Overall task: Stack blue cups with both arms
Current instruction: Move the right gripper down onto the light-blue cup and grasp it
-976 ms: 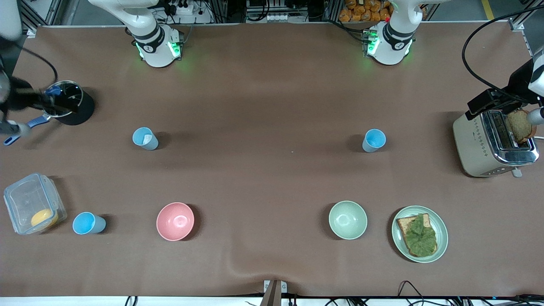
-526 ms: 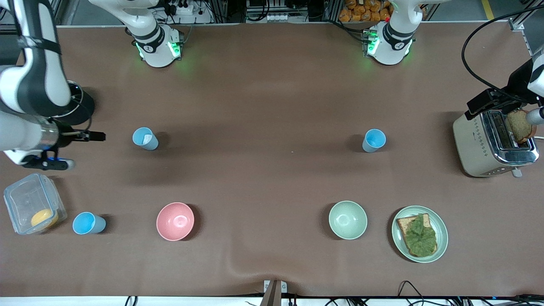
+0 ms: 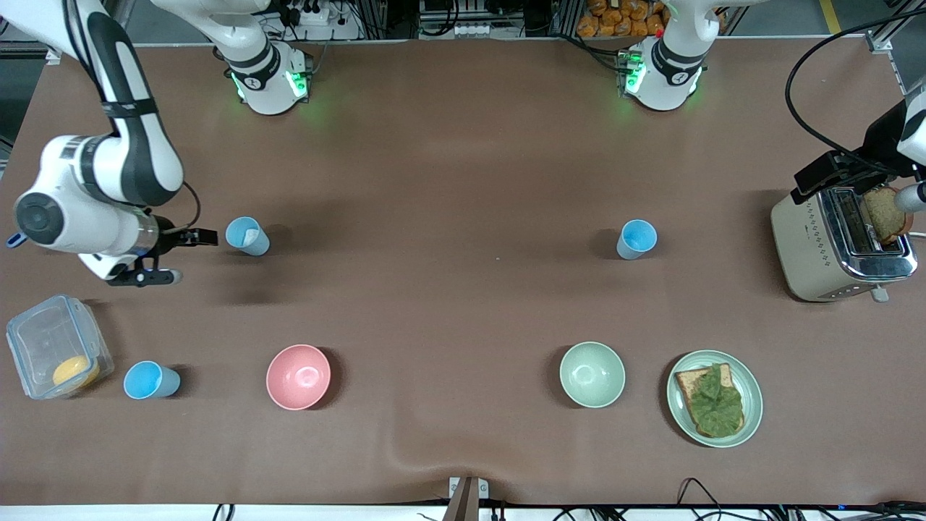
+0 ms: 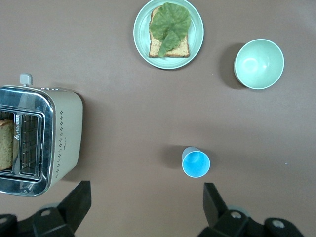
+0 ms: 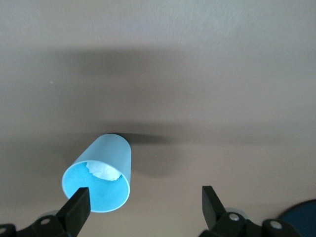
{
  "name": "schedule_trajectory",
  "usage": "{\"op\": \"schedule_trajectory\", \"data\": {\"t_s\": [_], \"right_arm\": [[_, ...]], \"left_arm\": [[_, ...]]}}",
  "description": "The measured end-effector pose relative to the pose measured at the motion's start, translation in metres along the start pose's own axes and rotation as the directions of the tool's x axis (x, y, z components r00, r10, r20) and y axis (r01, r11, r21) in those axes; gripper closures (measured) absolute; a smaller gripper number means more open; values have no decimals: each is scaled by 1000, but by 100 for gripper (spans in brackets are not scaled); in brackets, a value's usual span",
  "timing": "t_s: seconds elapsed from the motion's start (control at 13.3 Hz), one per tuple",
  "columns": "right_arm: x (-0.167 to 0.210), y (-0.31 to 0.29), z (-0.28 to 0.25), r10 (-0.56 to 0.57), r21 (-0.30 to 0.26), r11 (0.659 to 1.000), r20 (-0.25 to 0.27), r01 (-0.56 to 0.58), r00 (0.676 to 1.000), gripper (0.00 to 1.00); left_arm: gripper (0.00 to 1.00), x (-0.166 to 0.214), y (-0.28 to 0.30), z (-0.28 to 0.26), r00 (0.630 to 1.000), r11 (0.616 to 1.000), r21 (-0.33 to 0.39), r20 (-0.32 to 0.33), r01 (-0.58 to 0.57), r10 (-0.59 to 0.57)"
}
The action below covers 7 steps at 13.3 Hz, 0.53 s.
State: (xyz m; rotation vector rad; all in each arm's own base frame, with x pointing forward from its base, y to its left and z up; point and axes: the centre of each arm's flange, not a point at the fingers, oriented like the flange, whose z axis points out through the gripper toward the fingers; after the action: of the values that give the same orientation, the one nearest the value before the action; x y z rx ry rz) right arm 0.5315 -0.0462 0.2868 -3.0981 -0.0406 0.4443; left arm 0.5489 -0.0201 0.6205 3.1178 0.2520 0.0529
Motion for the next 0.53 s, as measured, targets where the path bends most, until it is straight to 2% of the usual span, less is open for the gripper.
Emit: {"op": "schedule_trajectory", "data": {"t_s": [0.53], "right_arm": [[-10,-12,31,-23,-1,1000,26,23,999,0]], "left_arm": [[0,0,0,0,1000,1000,0,0,0,0]]}}
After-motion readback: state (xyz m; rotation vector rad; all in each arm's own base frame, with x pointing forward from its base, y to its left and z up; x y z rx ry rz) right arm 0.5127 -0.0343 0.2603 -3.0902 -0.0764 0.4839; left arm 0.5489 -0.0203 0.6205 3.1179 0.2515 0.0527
